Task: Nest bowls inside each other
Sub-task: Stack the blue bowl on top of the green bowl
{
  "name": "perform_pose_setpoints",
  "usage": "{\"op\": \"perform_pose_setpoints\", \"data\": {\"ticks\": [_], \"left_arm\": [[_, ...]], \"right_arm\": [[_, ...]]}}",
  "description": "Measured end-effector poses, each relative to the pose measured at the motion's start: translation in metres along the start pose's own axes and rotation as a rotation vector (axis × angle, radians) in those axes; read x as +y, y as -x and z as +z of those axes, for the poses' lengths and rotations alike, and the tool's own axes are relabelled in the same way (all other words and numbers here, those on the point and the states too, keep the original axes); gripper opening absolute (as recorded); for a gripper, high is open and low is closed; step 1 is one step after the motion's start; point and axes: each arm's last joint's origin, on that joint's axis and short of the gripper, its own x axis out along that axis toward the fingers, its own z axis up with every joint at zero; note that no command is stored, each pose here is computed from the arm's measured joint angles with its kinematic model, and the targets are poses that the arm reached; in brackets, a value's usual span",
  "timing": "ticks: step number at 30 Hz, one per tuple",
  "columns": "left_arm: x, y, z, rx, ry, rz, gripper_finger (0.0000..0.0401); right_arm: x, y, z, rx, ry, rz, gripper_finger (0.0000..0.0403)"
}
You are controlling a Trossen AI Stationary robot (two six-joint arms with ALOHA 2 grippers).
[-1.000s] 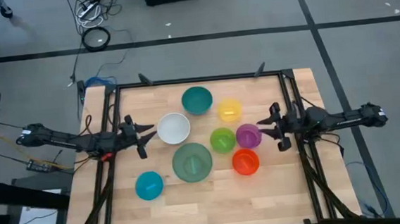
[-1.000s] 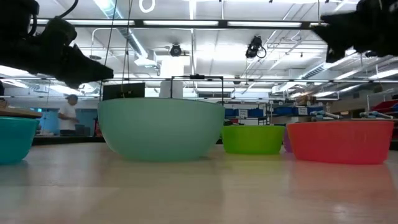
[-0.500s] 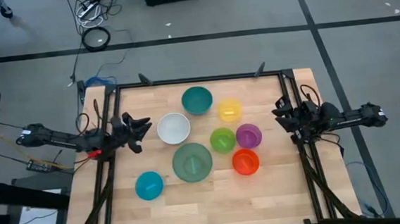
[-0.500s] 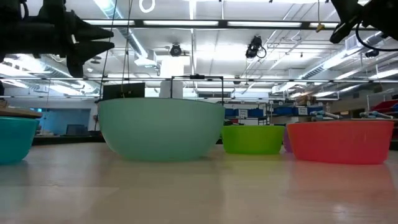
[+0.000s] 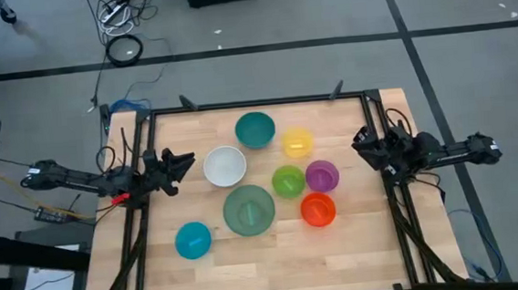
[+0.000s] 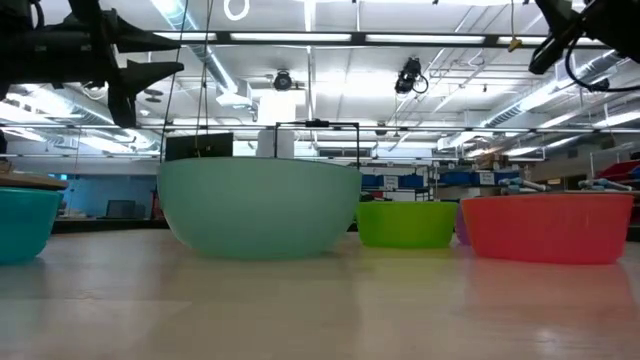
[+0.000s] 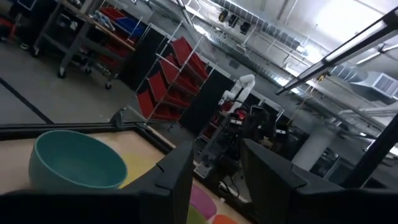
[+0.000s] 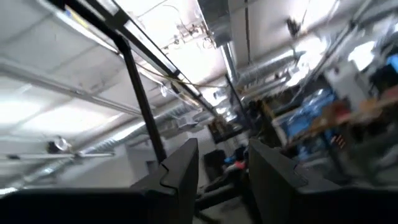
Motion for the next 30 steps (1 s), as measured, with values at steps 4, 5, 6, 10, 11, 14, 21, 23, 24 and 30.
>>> {"op": "perform_pose_setpoints", "data": {"ticks": [4, 5, 6, 10, 11, 14, 21, 23, 24, 30], "left_arm": [[0.000, 0.000, 0.000, 0.000, 0.007, -0.003, 0.0144], [0.000, 0.000, 0.000, 0.001, 0.009, -0.007, 0.0144], [0.000, 0.000, 0.000, 0.001, 0.011, -0.008, 0.0144], [-0.001, 0.000, 0.001, -0.003, 0.013, -0.012, 0.0144], [-0.001, 0.000, 0.001, -0.005, 0.015, -0.013, 0.0144], [-0.001, 0.000, 0.001, -0.004, 0.017, -0.013, 0.0144], [0.000, -0.001, -0.001, 0.006, 0.007, 0.000, 0.0144], [0.000, -0.001, -0.002, 0.013, 0.001, 0.008, 0.0144], [0.000, -0.002, -0.003, 0.017, -0.002, 0.011, 0.0144], [-0.009, -0.013, 0.004, -0.009, -0.055, 0.087, 0.0144]], "right_arm": [[0.000, 0.000, 0.001, -0.003, -0.017, 0.005, 0.0128], [0.001, 0.000, 0.001, 0.000, -0.017, 0.010, 0.0128], [0.001, 0.000, 0.001, 0.002, -0.017, 0.015, 0.0128], [0.001, 0.000, 0.000, 0.008, 0.072, 0.014, 0.0128], [0.001, 0.000, 0.000, 0.007, 0.103, 0.013, 0.0128], [-0.002, 0.000, 0.002, -0.042, 0.188, -0.090, 0.0128], [-0.009, 0.002, 0.007, -0.140, 0.282, -0.385, 0.0128], [-0.010, 0.002, 0.007, -0.147, 0.292, -0.418, 0.0128], [-0.010, 0.002, 0.007, -0.147, 0.290, -0.417, 0.0128], [-0.009, -0.015, 0.011, 0.028, 0.371, -0.521, 0.0128]]}}
